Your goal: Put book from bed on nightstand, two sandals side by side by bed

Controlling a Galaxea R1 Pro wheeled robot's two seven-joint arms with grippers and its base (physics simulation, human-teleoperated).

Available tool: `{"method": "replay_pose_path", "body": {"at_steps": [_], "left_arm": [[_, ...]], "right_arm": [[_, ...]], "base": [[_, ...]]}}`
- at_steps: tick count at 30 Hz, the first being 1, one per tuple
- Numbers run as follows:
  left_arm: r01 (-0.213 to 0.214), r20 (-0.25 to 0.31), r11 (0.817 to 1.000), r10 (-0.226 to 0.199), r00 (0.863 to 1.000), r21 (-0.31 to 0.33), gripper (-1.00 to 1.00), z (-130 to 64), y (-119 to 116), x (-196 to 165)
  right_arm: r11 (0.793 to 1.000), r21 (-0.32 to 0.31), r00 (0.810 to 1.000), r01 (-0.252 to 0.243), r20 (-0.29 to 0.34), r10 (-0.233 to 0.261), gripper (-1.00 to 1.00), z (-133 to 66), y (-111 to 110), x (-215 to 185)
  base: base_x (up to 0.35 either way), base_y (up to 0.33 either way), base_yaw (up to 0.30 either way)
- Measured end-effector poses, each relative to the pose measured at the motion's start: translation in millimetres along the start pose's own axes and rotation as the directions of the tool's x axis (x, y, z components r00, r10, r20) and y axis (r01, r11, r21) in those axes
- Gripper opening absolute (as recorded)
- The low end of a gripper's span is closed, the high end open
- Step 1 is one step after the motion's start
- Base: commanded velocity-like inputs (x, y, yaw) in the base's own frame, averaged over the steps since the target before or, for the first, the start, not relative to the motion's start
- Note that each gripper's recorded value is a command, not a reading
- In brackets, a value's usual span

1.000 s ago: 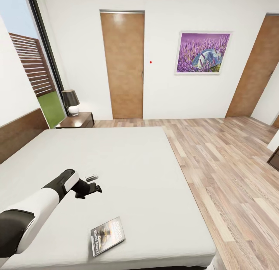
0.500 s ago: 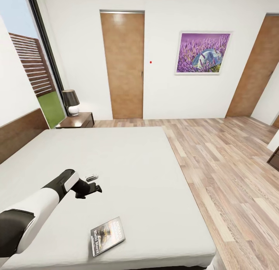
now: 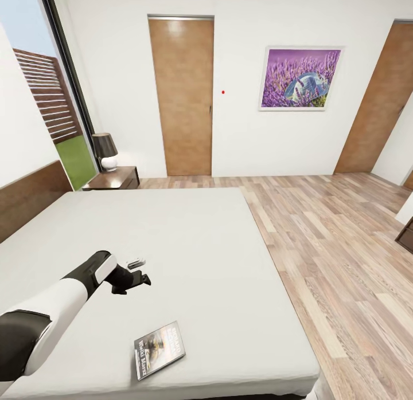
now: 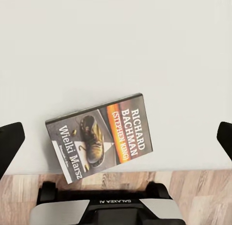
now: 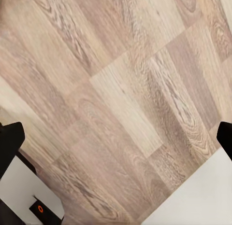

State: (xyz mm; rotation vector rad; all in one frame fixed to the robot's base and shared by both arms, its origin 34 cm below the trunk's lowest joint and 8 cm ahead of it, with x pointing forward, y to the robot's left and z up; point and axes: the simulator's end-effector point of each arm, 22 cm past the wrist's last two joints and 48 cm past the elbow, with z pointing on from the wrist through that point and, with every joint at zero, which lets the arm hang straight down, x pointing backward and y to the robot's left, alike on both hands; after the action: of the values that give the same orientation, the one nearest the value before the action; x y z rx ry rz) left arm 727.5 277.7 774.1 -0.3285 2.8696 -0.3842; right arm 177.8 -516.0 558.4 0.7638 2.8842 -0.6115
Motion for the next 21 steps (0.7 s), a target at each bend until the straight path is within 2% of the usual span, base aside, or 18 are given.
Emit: {"method": "replay_pose_path", "body": {"at_steps": [5,16,21], "left_arm": [[0.0,0.004,1.0,0.0,1.0,-0.001,1.0,0.0,0.3,-0.8],[-0.003,0.006,1.0,0.003,1.0,-0.003,1.0,0.3,0.0,-1.2],[-0.003,0.005,1.0,0.003,1.0,-0.003,1.0,1.0,-0.1,-1.0]], "right_arm": [[1.0,-0.001,1.0,0.0,-0.006,0.0,1.0,0.1,-0.1,2.9],[1.0,0.017,0.999,0.012,-0.041,-0.012,1.0,-1.0,-15.1,26.3],[0.999,0.016,0.995,0.032,-0.093,-0.031,1.0,-2.5,-17.8,53.6]], "base": [[0.0,0.0,0.0],[0.0,0.0,0.0],[0.0,0.0,0.0]]}}
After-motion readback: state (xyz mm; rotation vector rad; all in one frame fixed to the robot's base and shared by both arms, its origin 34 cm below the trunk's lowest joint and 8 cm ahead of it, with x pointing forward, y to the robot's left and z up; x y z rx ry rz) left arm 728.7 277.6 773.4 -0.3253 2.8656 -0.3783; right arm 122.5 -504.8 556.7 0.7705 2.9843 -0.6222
